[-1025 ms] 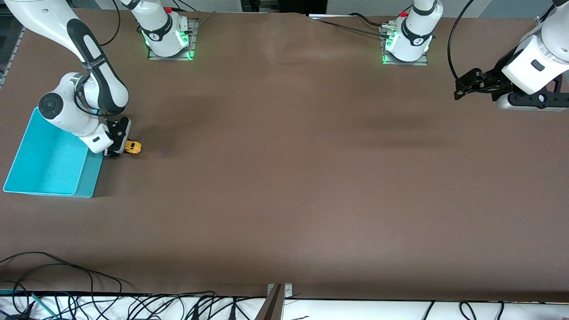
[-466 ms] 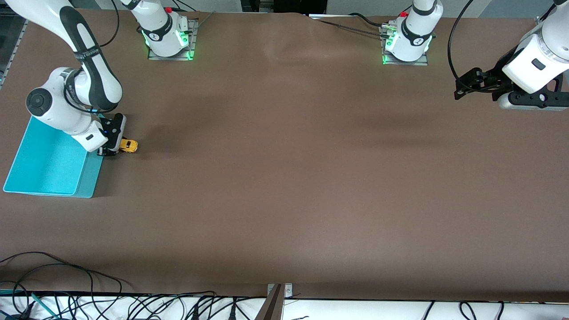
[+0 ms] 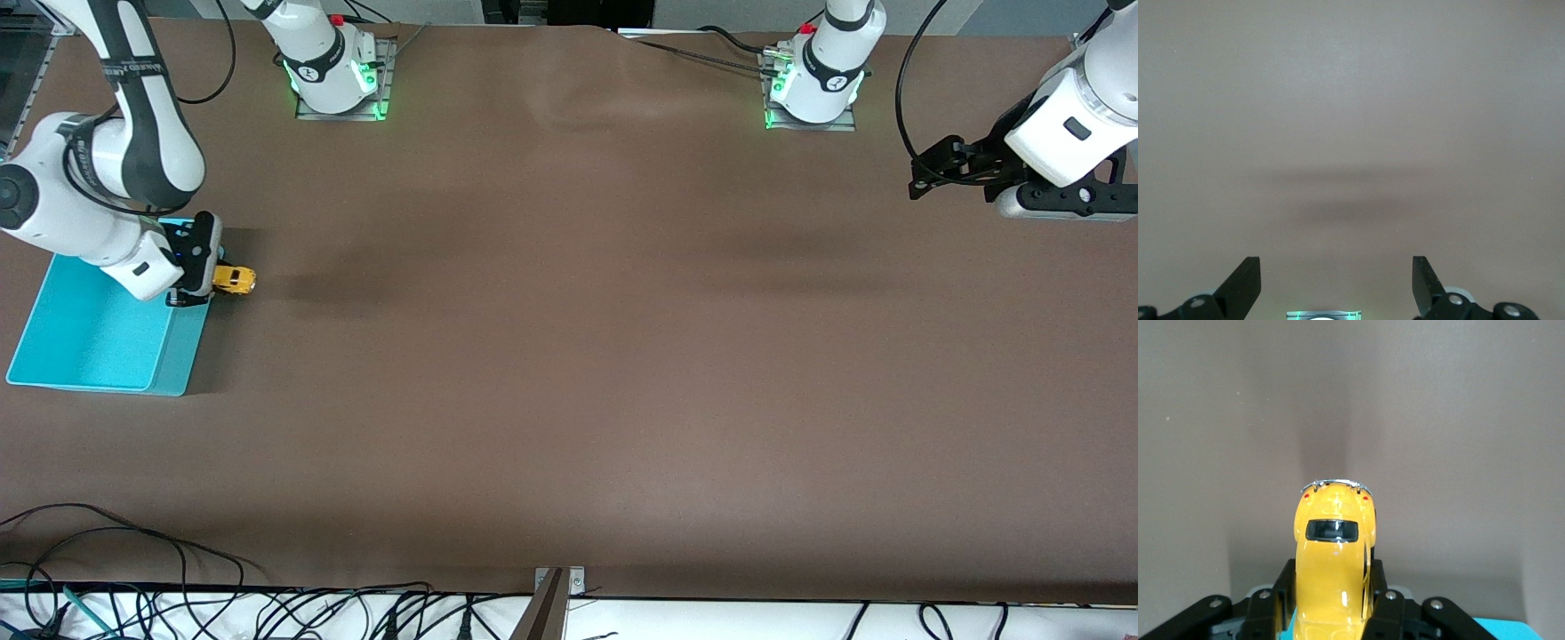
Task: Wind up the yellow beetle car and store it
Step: 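Lift the car with the right gripper over the cyan box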
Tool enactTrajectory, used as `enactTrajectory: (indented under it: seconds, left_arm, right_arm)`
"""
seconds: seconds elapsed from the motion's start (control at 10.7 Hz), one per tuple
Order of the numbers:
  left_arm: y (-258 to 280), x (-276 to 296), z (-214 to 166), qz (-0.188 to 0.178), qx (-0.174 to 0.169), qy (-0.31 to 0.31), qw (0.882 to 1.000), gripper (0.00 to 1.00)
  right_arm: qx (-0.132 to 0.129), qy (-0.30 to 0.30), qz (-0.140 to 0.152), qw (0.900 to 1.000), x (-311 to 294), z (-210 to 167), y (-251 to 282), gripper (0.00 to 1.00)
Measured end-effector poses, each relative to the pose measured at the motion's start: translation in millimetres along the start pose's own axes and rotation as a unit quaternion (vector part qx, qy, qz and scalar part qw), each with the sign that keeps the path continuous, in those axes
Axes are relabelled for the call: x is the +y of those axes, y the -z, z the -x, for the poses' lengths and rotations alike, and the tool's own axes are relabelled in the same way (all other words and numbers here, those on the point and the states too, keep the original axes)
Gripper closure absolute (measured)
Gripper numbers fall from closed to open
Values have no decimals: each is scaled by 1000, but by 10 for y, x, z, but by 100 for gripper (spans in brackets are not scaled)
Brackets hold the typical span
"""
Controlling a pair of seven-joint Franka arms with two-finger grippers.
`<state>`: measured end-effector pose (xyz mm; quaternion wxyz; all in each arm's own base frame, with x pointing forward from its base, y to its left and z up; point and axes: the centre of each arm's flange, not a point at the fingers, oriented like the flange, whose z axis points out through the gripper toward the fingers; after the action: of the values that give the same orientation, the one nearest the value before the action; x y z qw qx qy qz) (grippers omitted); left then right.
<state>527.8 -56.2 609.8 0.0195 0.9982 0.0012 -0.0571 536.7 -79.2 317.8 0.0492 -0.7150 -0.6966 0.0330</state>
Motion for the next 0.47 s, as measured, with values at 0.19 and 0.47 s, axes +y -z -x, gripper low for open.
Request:
enactTrajectory:
  seconds: [0.19, 0.47]
  left_arm:
    - [0, 3, 0, 0, 0, 0, 1000, 0]
    - [0, 10, 1, 0, 0, -1, 1000, 0]
  right_arm:
    - [0, 35, 6, 999, 59, 71, 166, 54]
    - [5, 87, 2, 996, -30, 635, 154, 54]
